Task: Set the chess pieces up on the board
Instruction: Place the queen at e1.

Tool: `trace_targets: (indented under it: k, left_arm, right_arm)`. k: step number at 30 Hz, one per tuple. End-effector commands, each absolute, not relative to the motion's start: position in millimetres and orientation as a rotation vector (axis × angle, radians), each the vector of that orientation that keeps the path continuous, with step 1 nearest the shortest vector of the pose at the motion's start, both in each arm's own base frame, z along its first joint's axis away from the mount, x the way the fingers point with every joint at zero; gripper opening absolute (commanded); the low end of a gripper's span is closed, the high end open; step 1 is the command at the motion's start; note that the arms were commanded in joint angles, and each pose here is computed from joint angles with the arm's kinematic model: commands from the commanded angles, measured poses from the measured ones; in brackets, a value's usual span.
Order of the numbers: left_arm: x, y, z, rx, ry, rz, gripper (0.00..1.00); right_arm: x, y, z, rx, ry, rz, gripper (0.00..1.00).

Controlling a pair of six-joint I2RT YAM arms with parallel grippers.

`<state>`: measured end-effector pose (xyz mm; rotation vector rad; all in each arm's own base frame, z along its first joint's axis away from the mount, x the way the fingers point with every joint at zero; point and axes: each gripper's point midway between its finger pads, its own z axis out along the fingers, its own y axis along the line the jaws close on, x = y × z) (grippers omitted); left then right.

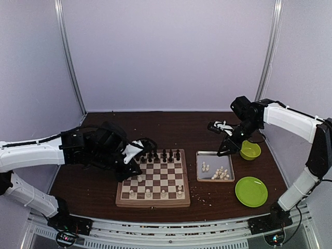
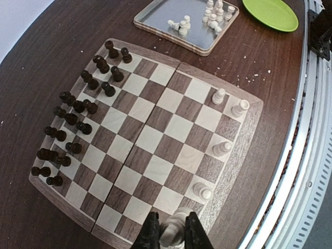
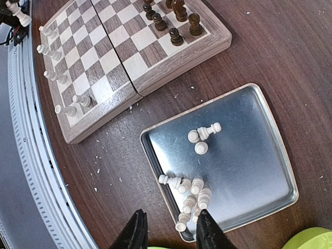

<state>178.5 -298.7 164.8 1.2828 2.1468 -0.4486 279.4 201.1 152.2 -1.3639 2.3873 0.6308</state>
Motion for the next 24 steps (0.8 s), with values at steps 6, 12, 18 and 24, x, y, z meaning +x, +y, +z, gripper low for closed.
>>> trace_targets:
  k: [6, 12, 18, 24]
  left_arm:
    - [165, -350, 160, 1.411, 2.03, -0.459, 0.05]
    - [163, -369, 144, 1.458, 2.026, -0.462, 0.05]
    - [164, -379, 135, 1.475, 2.022, -0.477, 0.05]
    - [164, -384, 123, 1.502, 2.033, -0.474, 0.05]
  right_arm:
    - [282, 197, 145, -1.356, 2.409, 0.604, 0.32]
    - [282, 197, 146, -1.359, 2.407, 0.603, 0.32]
    - [281, 197, 145, -1.364, 2.409, 0.605, 0.32]
    - [281, 197, 143, -1.367, 2.413, 0.605, 0.32]
